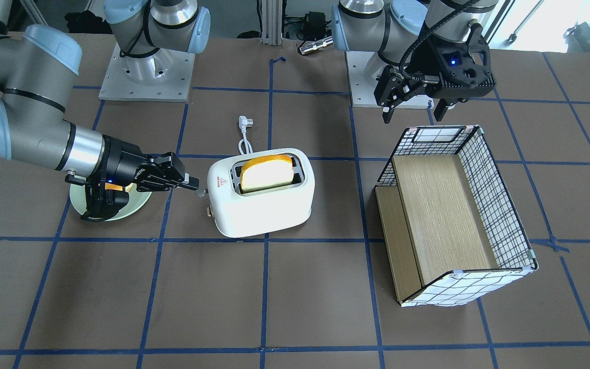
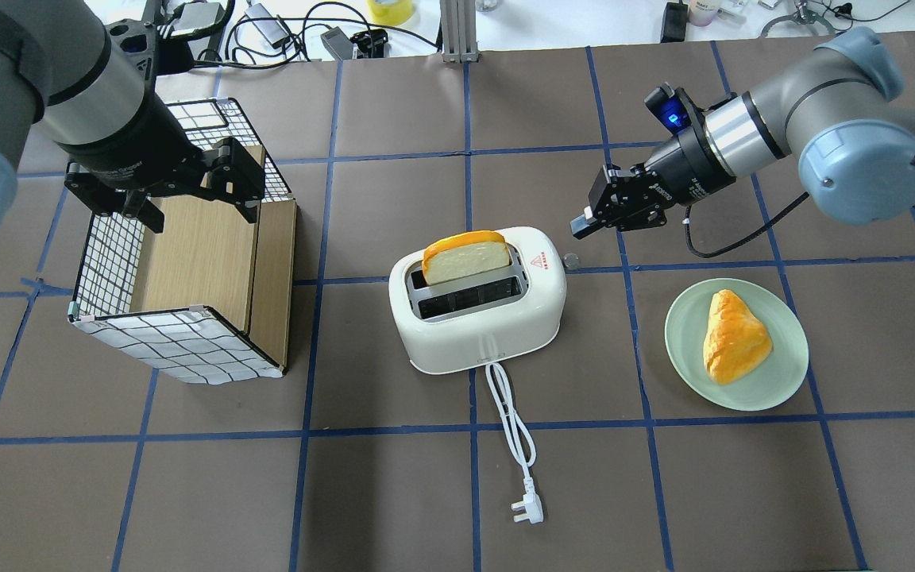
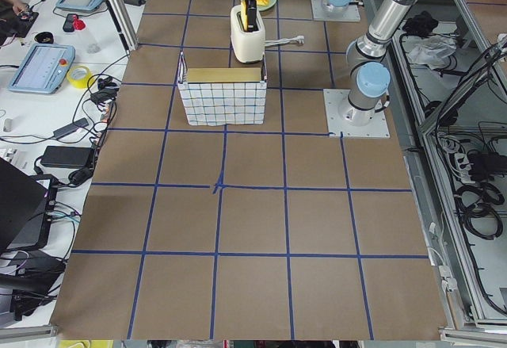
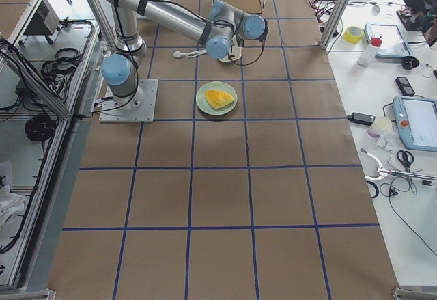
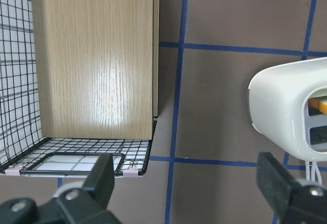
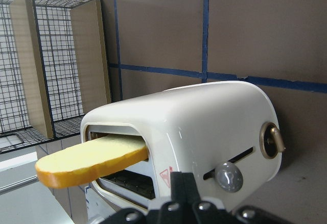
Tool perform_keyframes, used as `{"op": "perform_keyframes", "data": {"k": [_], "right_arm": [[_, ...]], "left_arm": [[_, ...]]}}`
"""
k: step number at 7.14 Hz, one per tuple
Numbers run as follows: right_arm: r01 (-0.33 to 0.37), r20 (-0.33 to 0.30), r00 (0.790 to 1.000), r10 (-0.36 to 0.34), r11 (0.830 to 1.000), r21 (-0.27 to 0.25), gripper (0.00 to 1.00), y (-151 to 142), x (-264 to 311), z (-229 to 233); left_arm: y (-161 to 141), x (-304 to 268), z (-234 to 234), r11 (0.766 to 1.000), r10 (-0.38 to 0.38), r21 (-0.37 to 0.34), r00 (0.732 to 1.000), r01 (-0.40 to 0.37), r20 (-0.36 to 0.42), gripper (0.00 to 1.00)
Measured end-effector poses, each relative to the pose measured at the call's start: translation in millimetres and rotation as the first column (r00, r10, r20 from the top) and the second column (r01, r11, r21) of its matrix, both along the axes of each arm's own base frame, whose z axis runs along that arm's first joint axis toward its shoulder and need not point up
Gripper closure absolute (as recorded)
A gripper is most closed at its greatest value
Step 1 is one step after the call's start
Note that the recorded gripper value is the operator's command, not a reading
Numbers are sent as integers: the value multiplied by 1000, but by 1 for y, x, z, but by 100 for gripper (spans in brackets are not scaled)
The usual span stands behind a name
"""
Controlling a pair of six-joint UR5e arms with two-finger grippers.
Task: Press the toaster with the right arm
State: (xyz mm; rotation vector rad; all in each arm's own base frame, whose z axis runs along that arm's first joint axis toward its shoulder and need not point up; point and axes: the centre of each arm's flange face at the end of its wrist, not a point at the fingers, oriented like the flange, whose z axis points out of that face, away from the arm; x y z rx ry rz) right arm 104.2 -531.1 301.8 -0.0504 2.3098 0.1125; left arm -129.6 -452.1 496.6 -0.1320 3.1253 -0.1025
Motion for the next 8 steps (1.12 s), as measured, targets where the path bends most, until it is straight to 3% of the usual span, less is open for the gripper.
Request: {"op": "perform_keyframes", "data": {"k": [8], "right_arm": [[-6,-14,1000,6,1000,-18,100,-3,-2,-61]], "left_arm": [[0,0,0,1000,0,0,1000,0,0,0]]}}
